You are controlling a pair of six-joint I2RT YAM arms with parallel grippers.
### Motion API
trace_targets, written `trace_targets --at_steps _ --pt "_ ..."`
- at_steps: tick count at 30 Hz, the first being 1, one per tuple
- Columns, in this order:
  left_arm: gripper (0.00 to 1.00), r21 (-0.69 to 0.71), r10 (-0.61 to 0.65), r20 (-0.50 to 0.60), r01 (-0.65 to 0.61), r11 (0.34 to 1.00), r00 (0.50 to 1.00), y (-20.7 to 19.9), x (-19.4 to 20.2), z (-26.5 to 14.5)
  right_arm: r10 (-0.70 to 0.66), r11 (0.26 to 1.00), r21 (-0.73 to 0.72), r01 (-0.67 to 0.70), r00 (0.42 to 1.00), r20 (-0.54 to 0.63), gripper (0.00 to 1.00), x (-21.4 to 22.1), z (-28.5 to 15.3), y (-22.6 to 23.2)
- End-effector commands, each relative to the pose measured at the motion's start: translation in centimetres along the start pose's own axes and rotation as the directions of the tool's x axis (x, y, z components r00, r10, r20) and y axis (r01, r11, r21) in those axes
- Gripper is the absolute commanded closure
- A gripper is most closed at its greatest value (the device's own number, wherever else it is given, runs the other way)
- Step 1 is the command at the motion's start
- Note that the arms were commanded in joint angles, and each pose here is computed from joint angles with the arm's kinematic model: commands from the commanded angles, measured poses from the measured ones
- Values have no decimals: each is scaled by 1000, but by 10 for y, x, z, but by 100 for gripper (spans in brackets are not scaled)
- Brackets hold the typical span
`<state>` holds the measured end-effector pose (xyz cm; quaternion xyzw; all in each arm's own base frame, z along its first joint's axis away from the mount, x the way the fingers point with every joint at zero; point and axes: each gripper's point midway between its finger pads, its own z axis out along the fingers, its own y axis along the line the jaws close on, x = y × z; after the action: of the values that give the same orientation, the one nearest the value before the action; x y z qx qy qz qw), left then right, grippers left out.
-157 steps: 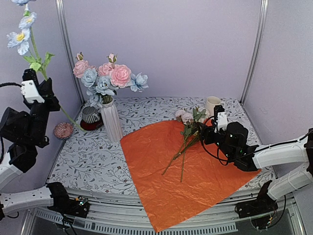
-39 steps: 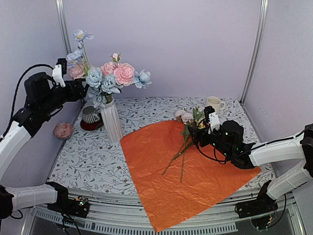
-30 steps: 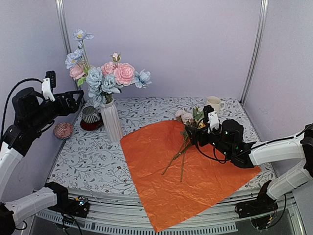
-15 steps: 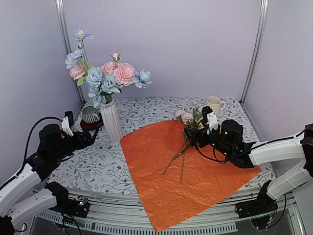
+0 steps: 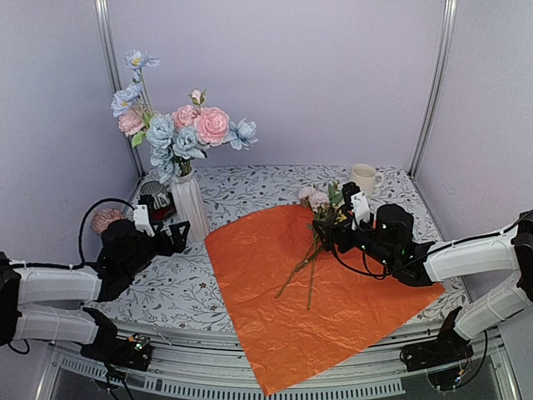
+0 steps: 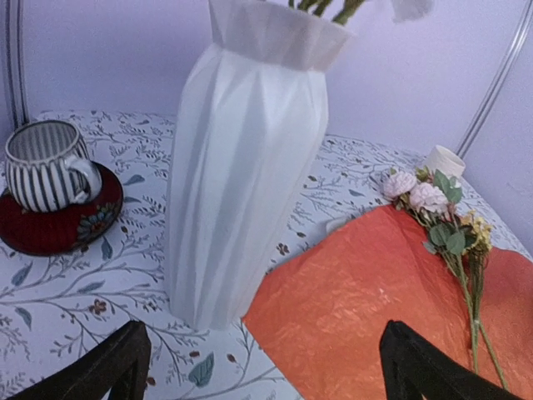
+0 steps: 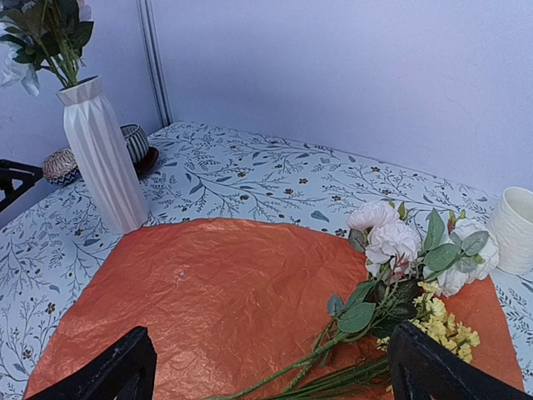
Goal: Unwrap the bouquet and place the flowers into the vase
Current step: Adjust the vase at the center of the board.
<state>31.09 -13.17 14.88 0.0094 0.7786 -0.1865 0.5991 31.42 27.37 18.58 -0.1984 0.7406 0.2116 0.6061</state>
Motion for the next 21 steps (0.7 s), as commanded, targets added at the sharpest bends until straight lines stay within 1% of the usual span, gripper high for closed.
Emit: trace_targets --at_steps 1,4,7,15,21 --pt "2 48 61 189 -72 996 980 -5 -60 14 -3 1000 -11 3 1000 22 1 -11 3 2" --pt "2 70 74 188 -88 994 979 -2 -63 23 -3 1000 -13 3 1000 24 1 -11 3 2" --pt "3 62 96 156 -107 992 983 2 -61 37 -3 1000 -17 4 1000 22 1 -11 4 3" --pt "13 22 91 123 -95 995 988 19 -59 51 -6 1000 -22 6 1000 16 1 -9 4 4" --pt "18 -3 82 101 -82 997 992 31 -52 56 -5 1000 -27 5 1000 16 1 -9 5 5"
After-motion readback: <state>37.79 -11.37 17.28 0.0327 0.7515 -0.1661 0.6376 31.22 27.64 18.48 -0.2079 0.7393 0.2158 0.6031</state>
